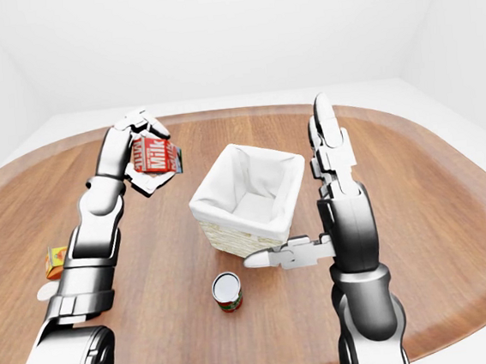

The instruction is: Pick the milk and place it in the basket.

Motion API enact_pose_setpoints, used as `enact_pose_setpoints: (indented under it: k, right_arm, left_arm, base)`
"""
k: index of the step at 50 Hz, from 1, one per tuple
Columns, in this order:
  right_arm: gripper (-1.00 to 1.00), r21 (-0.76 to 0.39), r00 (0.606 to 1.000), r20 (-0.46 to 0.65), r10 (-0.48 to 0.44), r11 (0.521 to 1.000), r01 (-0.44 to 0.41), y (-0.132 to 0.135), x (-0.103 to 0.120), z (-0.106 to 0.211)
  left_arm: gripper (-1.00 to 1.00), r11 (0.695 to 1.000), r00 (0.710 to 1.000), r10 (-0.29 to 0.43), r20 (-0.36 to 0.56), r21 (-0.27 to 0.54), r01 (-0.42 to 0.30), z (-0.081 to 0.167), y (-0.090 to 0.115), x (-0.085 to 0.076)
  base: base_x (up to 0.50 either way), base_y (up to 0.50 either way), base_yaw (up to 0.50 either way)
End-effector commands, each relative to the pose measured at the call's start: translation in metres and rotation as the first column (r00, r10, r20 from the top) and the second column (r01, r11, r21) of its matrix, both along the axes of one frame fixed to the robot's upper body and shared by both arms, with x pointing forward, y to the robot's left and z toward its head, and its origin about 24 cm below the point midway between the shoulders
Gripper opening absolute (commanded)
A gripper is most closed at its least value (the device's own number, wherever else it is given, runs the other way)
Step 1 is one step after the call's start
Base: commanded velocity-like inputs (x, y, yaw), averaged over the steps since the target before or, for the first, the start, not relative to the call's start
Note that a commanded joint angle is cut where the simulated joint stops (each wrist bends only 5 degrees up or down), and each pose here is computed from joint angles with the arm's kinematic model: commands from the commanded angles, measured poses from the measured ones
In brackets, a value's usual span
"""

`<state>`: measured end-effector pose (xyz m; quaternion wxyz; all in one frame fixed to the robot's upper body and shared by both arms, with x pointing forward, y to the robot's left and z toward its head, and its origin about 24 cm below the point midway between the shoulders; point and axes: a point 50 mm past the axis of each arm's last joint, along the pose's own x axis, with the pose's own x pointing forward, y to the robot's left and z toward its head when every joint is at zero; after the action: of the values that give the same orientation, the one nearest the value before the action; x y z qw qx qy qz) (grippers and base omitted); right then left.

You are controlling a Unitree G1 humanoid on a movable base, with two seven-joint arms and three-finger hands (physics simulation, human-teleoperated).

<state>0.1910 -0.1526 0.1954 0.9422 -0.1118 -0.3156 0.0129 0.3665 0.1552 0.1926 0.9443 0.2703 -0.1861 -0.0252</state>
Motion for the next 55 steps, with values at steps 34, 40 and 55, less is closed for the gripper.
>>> enact_pose_setpoints:
  k: [34,40,55]
  right_arm:
    - [1.0,0.0,1.0,0.006,0.002,1.0,-0.002,0.0,-0.001,0.001]
    - [1.0,0.0,1.0,0.004,0.002,1.0,-0.002,0.0,-0.001,0.001]
    - [1.0,0.001,1.0,0.001,0.003,1.0,-0.003,0.0,-0.001,0.0]
  left_arm:
    - [-1.0,0.984,0.982,-0.17,0.079,-0.034,0.173,0.025,-0.058,-0.022]
    - [-1.0,0.978,0.973,-0.203,0.105,-0.031,0.208,0.031,-0.069,-0.027]
    - [-1.0,0.966,0.963,-0.245,0.113,-0.053,0.252,0.032,-0.086,-0.031]
  base:
    - [0.0,0.0,0.0]
    - [0.0,0.0,0.0]
    - [0.0,0.0,0.0]
